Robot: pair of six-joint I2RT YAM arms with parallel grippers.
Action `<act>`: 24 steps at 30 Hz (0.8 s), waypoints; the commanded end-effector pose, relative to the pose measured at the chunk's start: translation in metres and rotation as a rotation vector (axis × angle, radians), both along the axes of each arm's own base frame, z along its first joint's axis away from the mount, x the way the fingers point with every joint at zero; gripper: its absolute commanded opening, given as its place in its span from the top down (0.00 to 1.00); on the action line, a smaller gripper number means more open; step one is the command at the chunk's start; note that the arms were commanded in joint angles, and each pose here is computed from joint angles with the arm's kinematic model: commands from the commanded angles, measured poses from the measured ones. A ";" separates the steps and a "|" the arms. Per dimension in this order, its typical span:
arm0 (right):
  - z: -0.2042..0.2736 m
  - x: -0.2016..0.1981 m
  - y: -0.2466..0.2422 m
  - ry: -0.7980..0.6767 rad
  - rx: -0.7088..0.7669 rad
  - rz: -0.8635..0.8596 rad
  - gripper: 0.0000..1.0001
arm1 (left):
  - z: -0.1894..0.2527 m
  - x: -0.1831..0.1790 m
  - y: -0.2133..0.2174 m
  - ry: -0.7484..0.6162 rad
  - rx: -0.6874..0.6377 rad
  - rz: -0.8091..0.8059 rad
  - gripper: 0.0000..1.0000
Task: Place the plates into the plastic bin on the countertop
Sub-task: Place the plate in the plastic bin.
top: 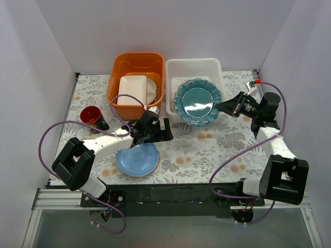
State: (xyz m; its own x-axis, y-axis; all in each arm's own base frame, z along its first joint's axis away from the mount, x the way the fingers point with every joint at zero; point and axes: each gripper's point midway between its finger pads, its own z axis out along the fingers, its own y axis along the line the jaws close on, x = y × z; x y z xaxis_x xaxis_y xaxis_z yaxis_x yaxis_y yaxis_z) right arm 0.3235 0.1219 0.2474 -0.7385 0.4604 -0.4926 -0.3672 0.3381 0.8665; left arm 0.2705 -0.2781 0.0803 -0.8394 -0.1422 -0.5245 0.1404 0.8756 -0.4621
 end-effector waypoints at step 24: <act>0.068 0.037 0.002 -0.205 0.026 0.015 0.99 | 0.016 0.003 -0.001 -0.042 -0.005 -0.006 0.02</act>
State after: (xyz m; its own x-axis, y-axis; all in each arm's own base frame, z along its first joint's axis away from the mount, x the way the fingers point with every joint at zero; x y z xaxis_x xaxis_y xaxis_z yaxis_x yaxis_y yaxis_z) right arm 0.3547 0.1231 0.2676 -0.7218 0.4731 -0.5052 -0.3983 0.3131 0.8622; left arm 0.2701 -0.2774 0.0797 -0.8403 -0.1410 -0.5234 0.1388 0.8774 -0.4593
